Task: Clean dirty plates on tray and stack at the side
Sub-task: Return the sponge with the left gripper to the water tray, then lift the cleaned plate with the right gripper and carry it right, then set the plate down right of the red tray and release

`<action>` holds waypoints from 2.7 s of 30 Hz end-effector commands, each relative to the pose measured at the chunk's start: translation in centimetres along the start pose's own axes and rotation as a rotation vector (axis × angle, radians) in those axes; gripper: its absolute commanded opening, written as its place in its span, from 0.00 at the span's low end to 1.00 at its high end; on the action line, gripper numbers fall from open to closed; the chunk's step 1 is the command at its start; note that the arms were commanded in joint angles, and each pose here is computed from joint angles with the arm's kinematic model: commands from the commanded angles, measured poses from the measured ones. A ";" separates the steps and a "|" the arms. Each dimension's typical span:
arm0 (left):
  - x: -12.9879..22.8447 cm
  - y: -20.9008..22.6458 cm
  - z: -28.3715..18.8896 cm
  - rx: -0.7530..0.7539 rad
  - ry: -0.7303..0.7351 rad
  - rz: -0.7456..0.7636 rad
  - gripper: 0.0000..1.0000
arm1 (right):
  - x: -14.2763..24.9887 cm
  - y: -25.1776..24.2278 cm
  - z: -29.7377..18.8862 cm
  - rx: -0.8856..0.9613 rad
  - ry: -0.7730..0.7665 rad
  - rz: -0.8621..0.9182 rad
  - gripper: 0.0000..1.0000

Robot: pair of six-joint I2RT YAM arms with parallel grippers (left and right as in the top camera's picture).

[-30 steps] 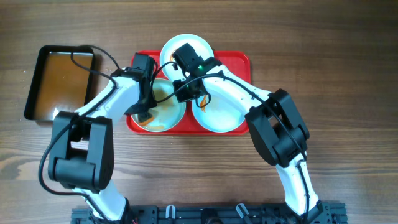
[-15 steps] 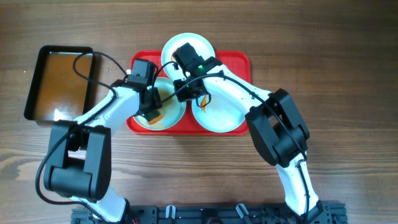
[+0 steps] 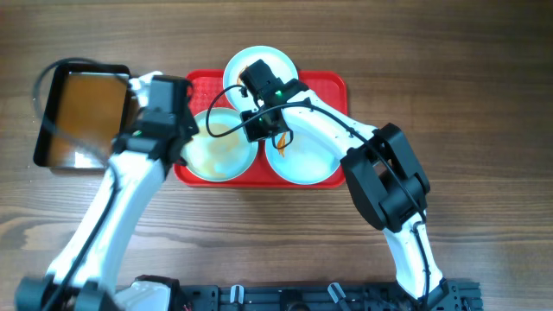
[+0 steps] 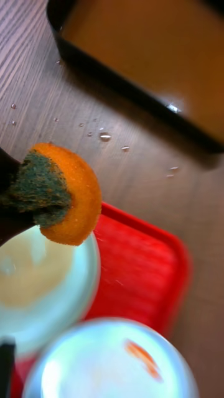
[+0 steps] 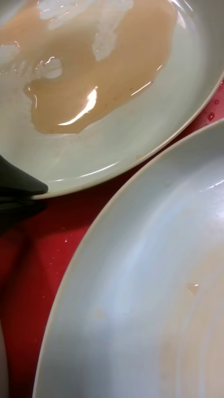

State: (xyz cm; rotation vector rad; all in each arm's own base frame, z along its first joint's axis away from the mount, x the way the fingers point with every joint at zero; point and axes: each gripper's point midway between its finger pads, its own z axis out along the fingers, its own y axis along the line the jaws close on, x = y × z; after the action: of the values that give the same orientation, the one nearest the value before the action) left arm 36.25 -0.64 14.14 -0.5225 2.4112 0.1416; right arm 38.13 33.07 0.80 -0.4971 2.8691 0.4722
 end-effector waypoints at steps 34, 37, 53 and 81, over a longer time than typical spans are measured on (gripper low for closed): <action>-6.0 15.7 5.2 0.068 -0.024 -0.604 0.04 | -8.3 10.4 -23.7 1.154 -0.692 -0.678 0.04; -5.8 15.7 5.2 0.065 -0.013 -0.605 0.04 | -8.0 10.9 -23.2 1.112 -0.715 -0.658 0.04; -5.3 15.7 5.2 0.060 0.005 -0.607 0.04 | -7.1 -3.9 -21.7 0.021 -0.331 0.233 0.04; -5.1 15.7 5.2 0.058 0.013 -0.607 0.04 | -2.5 -21.8 -20.5 -0.054 -0.252 0.371 0.79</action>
State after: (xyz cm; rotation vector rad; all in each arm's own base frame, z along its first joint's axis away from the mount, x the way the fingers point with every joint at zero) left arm 36.21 16.56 12.30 -1.1963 2.1655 -0.1744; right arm 44.19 -0.01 9.56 0.4651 2.7849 0.4483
